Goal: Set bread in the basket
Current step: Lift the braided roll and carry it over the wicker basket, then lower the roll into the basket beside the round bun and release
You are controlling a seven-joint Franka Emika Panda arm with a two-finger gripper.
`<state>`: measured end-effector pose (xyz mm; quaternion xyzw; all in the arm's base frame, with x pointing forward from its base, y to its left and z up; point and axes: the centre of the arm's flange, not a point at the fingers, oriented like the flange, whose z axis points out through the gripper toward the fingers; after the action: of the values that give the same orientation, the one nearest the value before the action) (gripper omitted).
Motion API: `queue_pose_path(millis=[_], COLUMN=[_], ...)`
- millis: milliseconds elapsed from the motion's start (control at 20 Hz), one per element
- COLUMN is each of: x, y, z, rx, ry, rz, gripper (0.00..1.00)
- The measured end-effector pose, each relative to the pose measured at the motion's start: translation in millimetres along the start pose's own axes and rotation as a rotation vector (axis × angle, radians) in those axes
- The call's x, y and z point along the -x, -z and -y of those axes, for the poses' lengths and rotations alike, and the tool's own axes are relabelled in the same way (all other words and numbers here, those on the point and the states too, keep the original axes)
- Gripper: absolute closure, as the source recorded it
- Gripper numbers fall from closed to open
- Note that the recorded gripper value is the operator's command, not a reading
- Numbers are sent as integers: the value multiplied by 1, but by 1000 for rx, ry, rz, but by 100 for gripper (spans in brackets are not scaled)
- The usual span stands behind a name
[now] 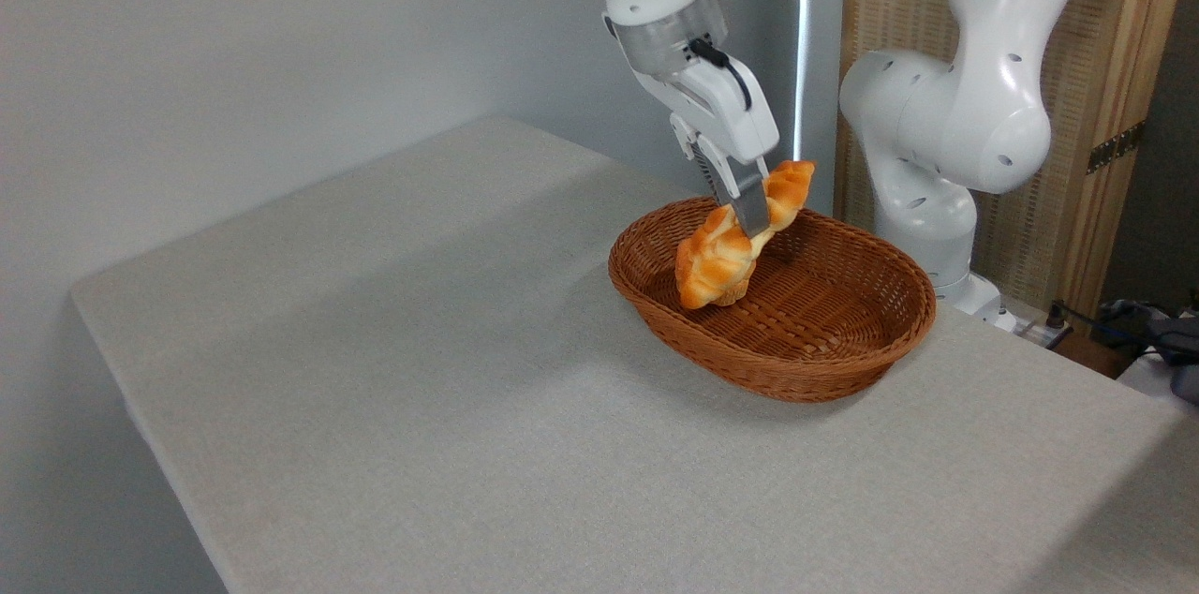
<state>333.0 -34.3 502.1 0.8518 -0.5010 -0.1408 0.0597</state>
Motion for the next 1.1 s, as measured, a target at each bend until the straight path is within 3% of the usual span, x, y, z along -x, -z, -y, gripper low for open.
queue_pose_path(millis=[50, 100, 450, 1100], x=[5, 10, 17, 10], y=[-3, -7, -21, -27], z=[4, 9, 24, 28], rx=[14, 19, 26, 41], ry=[8, 16, 33, 30], rz=[-6, 1, 64, 84], gripper=[17, 1, 0, 0])
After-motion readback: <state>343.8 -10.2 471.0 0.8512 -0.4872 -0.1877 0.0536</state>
